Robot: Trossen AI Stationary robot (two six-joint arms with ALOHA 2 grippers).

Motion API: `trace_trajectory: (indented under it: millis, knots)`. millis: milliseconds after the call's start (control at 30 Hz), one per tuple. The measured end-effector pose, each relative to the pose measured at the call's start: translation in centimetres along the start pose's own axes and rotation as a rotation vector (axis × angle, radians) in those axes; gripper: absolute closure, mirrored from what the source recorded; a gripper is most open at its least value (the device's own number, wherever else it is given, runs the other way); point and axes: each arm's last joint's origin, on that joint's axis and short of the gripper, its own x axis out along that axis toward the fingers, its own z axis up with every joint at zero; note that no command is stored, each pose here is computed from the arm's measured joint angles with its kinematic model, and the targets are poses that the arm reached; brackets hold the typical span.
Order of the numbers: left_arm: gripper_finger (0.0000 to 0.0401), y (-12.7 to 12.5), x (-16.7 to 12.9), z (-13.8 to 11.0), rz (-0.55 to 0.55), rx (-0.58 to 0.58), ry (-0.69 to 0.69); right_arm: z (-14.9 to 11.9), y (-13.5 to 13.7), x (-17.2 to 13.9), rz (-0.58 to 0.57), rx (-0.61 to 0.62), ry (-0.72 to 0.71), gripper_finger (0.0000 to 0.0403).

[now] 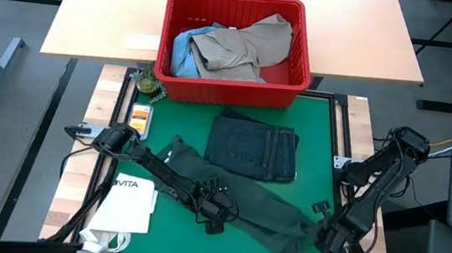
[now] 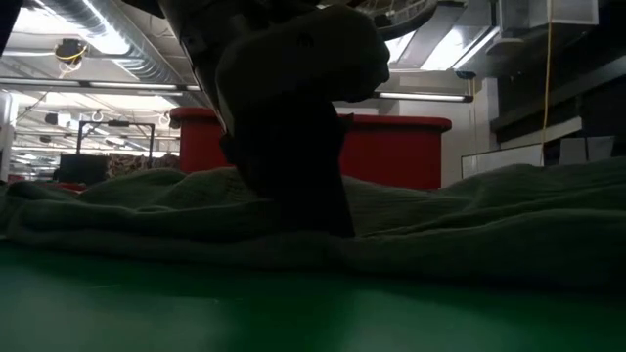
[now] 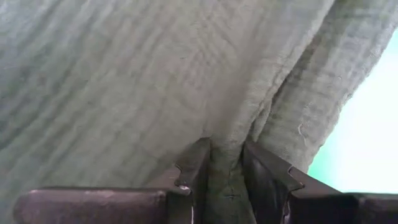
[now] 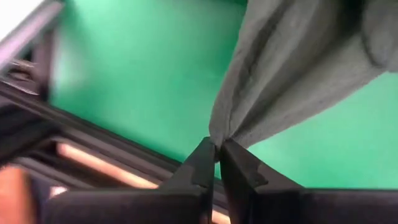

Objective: Fold Laundry from Bin
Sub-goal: Fold the green shirt

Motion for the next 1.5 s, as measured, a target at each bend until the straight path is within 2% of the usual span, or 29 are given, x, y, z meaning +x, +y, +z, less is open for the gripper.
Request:
trace_trajectory:
  millis: [200, 400, 833, 933, 1233, 1333, 1500]
  knots:
    - [0.0308, 0.00, 0.02, -0.01, -0.001, 0.000, 0.000, 0.77, 0.58, -0.05, 0.059, -0.020, -0.079, 0.0377]
    - [0.0308, 0.00, 0.02, -0.02, -0.001, 0.001, 0.001, 0.74, 0.02, -0.02, -0.060, 0.030, -0.125, 0.0377]
    - [0.0308, -0.06, 0.06, -0.01, 0.004, -0.001, -0.013, 0.75, 0.09, -0.01, -0.058, 0.022, -0.128, 0.0374]
    - [0.0308, -0.16, 0.05, -0.04, 0.002, 0.000, -0.016, 0.75, 0.09, -0.01, -0.058, 0.020, -0.128, 0.0352]
    - [0.0308, -0.19, 0.06, -0.05, -0.002, 0.000, -0.015, 0.76, 0.07, -0.01, -0.065, 0.019, -0.134, 0.0237]
    - [0.0308, -0.19, 0.05, -0.05, -0.003, 0.000, -0.015, 0.76, 0.06, -0.01, -0.066, -0.007, -0.132, 0.0221]
    - [0.0308, -0.19, 0.05, -0.04, -0.003, 0.000, -0.015, 1.03, -0.32, -0.12, -0.059, -0.109, -0.120, 0.0217]
